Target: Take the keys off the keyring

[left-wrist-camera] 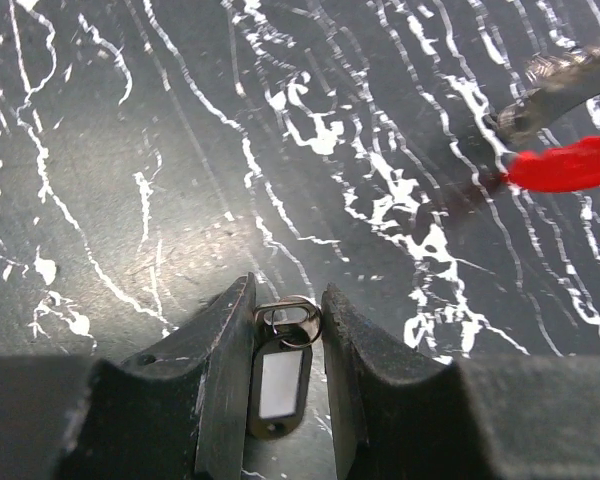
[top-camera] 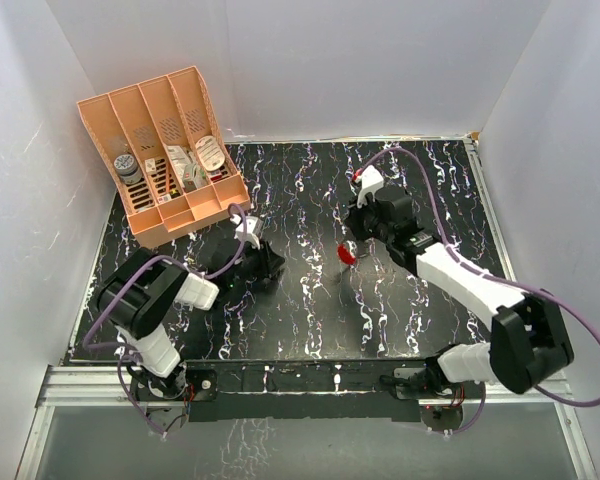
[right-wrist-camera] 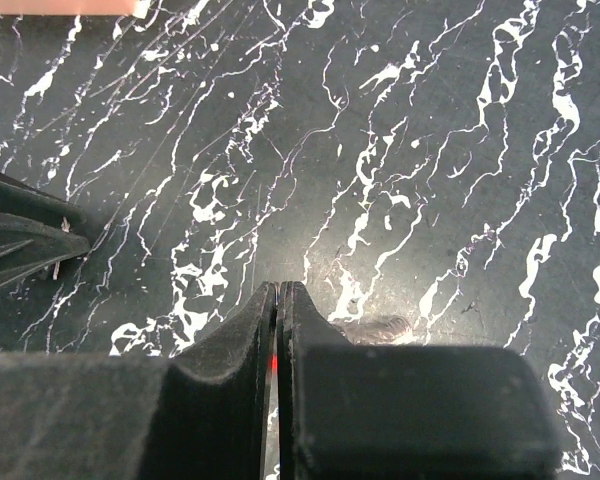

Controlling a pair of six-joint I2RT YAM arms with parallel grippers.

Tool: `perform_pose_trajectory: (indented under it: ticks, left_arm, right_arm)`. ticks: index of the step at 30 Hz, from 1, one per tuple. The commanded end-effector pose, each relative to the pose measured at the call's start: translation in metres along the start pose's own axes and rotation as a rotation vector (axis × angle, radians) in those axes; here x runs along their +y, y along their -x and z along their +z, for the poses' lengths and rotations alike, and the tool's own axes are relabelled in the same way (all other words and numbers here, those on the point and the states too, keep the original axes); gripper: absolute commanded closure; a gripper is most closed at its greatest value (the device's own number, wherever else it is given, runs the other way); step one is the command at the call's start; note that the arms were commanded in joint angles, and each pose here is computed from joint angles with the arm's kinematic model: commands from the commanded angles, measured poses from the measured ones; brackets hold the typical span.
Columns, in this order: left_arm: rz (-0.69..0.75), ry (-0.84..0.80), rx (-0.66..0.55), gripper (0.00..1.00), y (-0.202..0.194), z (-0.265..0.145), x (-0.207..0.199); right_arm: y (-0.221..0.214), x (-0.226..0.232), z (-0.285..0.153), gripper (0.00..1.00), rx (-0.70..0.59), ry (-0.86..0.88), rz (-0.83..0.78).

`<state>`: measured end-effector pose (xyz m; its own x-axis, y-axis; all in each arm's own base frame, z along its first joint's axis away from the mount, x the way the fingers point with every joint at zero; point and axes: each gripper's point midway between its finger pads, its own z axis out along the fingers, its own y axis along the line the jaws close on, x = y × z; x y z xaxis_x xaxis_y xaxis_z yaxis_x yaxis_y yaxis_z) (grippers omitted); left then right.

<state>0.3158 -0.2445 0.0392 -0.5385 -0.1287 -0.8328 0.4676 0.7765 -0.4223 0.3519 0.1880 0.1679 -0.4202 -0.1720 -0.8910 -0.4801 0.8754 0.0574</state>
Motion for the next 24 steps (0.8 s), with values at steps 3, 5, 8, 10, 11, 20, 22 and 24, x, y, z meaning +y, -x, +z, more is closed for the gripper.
perform_pose_trajectory:
  ticks: [3, 5, 8, 10, 11, 20, 22, 24]
  left_arm:
    - [0.013, 0.001, -0.079, 1.00, 0.024, 0.024, 0.010]
    - [0.018, -0.002, -0.087, 1.00, 0.029, 0.031, 0.011]
    - [0.023, 0.009, -0.095, 1.00, 0.033, 0.040, 0.017]
    - [0.022, 0.018, -0.079, 0.99, 0.033, 0.047, 0.024]
    - [0.021, 0.023, -0.070, 0.96, 0.032, 0.050, 0.027]
    - [-0.040, -0.009, 0.010, 0.76, 0.018, 0.067, 0.036]
    - [-0.051, -0.020, 0.016, 0.57, 0.016, 0.068, 0.036]
    - [-0.056, -0.032, 0.023, 0.47, 0.017, 0.068, 0.033]
  right_arm:
    - [0.017, -0.015, 0.030, 1.00, -0.049, -0.005, 0.022]
    - [0.018, -0.021, 0.039, 1.00, -0.053, -0.015, 0.022]
    - [0.017, -0.031, 0.057, 1.00, -0.049, -0.031, 0.020]
    - [0.015, -0.038, 0.068, 1.00, -0.042, -0.042, 0.014]
    - [0.013, -0.040, 0.074, 1.00, -0.033, -0.045, 0.013]
    - [-0.015, -0.055, 0.113, 0.98, 0.022, -0.035, 0.036]
    - [-0.020, -0.057, 0.118, 0.92, 0.036, -0.026, 0.040]
    - [-0.021, -0.057, 0.119, 0.84, 0.039, -0.018, 0.039]
